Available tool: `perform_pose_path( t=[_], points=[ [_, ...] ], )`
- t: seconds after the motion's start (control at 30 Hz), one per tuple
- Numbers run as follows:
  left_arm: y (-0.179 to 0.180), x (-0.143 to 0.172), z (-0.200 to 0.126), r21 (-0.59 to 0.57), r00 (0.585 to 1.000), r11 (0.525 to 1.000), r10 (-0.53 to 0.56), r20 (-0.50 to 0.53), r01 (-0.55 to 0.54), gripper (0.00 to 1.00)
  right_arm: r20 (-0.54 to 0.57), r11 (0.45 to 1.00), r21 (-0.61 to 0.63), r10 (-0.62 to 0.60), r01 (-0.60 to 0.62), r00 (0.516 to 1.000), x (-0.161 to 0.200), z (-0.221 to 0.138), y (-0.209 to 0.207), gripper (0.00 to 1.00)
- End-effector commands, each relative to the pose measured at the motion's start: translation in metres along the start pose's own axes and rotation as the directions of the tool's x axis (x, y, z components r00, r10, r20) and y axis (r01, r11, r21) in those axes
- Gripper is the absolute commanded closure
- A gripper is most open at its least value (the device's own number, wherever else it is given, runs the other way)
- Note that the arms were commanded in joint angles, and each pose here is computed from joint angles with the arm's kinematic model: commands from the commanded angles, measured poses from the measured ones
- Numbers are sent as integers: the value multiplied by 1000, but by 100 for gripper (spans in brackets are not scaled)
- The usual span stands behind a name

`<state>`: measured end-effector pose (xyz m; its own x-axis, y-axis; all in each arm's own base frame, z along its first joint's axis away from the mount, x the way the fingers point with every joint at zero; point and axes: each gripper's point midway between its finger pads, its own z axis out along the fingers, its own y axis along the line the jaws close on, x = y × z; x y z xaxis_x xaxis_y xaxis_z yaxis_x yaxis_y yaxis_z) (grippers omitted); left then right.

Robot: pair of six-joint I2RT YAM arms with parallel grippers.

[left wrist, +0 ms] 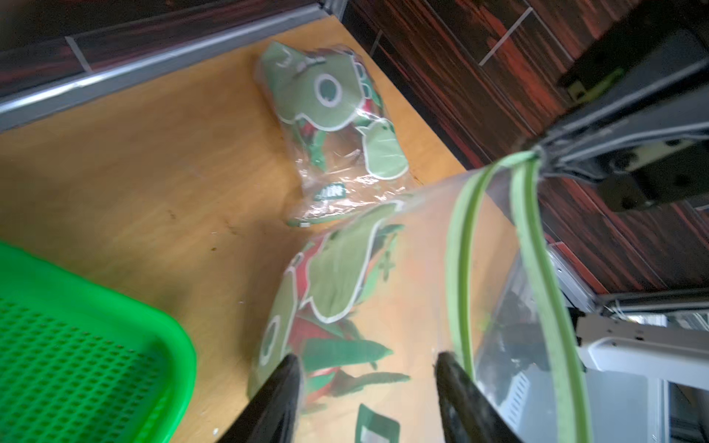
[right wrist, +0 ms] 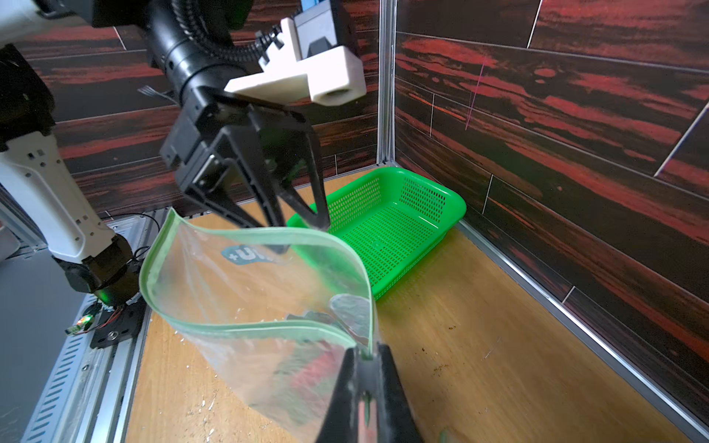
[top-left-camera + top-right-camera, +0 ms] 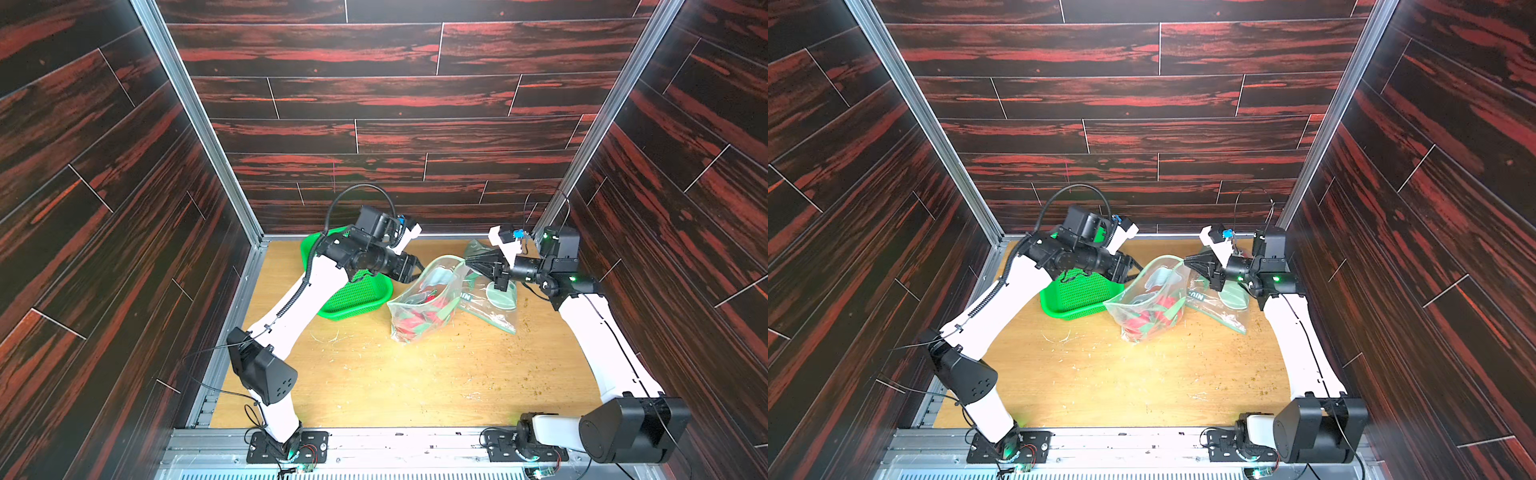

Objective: Open the zip-top bag and take out the dragon fruit
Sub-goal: Adjust the zipper food storage bag at the center of the board.

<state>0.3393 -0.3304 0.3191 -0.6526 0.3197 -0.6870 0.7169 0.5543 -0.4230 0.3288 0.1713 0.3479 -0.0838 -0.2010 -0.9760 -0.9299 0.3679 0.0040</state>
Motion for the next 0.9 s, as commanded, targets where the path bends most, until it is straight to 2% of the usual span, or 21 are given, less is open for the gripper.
perform_pose_path(
  t=[0.0, 0.13, 0.3, 0.37, 0.63, 0.73, 0.8, 0.83, 0.87],
  points=[
    [-13, -1, -8, 37, 1000, 999, 17, 7, -17, 40, 35, 999, -10, -32, 32, 999, -14, -1, 5, 100],
    [-13, -1, -11, 22, 1000, 1000, 21, 1, -21, 40, 30, 1000, 8, -22, 22, 999, -13, 0, 1, 100],
    [-31, -16, -32, 53, 995, 998, 36, 91, -41, 32, 26, 1000, 14, -15, 15, 1000, -12, 1, 0, 100],
    [-36, -17, -35, 72, 995, 997, 34, 99, -41, 31, 26, 1000, 14, -17, 16, 1000, -12, 1, 0, 100],
    [-30, 2, -16, 87, 999, 996, 8, 36, -11, 31, 18, 1000, 31, -3, 2, 1000, -10, 3, -5, 100],
    [-17, 3, -12, 25, 999, 1000, 3, 51, -4, 31, 14, 1000, 29, 11, -12, 1000, -9, 4, -4, 100],
    [-2, 5, -7, -48, 999, 999, -4, 41, 6, 36, 17, 999, 35, 29, -29, 999, -10, 4, -6, 100],
    [4, 6, -5, -73, 1000, 997, -5, 29, 7, 42, 20, 999, 32, 36, -36, 999, -11, 3, -5, 100],
    [9, 7, -2, -93, 1000, 996, -11, 19, 12, 53, 22, 999, 28, 46, -47, 999, -12, 3, -4, 100]
  ],
)
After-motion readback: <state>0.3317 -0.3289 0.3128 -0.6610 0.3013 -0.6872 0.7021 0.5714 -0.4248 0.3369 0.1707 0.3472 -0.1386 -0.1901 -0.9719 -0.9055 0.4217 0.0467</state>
